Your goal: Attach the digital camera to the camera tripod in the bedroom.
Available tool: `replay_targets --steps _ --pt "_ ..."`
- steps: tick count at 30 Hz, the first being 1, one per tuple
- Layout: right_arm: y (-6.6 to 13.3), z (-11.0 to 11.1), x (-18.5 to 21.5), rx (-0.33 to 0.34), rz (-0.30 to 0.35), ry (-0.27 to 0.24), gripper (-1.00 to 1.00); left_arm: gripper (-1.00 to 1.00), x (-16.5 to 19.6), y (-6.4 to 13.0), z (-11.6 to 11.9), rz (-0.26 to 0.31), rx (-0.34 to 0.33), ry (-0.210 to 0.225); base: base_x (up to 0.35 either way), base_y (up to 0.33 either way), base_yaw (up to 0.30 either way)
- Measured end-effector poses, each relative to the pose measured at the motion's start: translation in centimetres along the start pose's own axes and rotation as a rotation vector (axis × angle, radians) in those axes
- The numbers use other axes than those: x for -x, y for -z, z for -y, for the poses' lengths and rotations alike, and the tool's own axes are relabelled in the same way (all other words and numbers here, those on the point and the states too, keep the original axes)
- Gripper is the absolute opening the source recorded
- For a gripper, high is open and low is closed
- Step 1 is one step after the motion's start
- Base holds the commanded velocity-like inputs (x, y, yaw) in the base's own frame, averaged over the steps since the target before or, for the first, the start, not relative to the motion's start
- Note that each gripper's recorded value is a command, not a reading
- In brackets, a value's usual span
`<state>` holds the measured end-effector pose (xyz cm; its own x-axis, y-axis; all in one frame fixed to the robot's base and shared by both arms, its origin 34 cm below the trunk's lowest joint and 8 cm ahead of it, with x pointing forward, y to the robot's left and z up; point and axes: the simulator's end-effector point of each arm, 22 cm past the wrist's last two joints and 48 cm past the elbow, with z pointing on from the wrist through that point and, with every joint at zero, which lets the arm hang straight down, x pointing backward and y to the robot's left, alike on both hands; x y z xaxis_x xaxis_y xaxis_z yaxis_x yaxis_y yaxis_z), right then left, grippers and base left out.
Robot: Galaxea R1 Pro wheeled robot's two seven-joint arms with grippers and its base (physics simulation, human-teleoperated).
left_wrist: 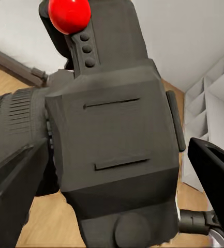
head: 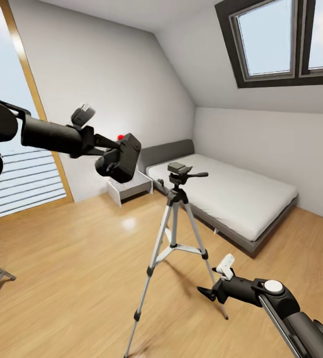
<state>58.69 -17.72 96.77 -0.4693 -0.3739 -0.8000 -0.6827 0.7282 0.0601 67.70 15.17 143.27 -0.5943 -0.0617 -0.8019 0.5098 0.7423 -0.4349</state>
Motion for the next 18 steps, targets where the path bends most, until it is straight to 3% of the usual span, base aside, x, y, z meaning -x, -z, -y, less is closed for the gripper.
replay_targets --steps 4,6,11,12,18 --pt "0.2 -0.2 0.0 0.007 0.001 0.006 1.0 -1.0 2.3 1.4 0.6 0.052 0.023 -0.014 0.022 -0.098 0.0" --pt "0.8 0.3 0.3 -0.002 0.009 0.009 1.0 -1.0 5.4 3.5 1.9 0.125 0.044 -0.035 0.01 -0.05 0.0" --pt "1.1 0.8 0.5 -0.012 0.014 0.01 1.0 -1.0 7.1 4.8 2.6 0.167 0.06 -0.054 0.005 -0.15 0.012" --pt "1.3 0.9 0.6 -0.016 0.018 0.009 1.0 -1.0 8.0 5.8 2.0 0.192 0.096 -0.064 0.001 -0.299 0.103" --pt "1.3 1.1 0.7 -0.021 0.019 0.007 1.0 -1.0 7.6 6.6 -0.3 0.192 0.135 -0.033 0.001 -0.325 0.211"
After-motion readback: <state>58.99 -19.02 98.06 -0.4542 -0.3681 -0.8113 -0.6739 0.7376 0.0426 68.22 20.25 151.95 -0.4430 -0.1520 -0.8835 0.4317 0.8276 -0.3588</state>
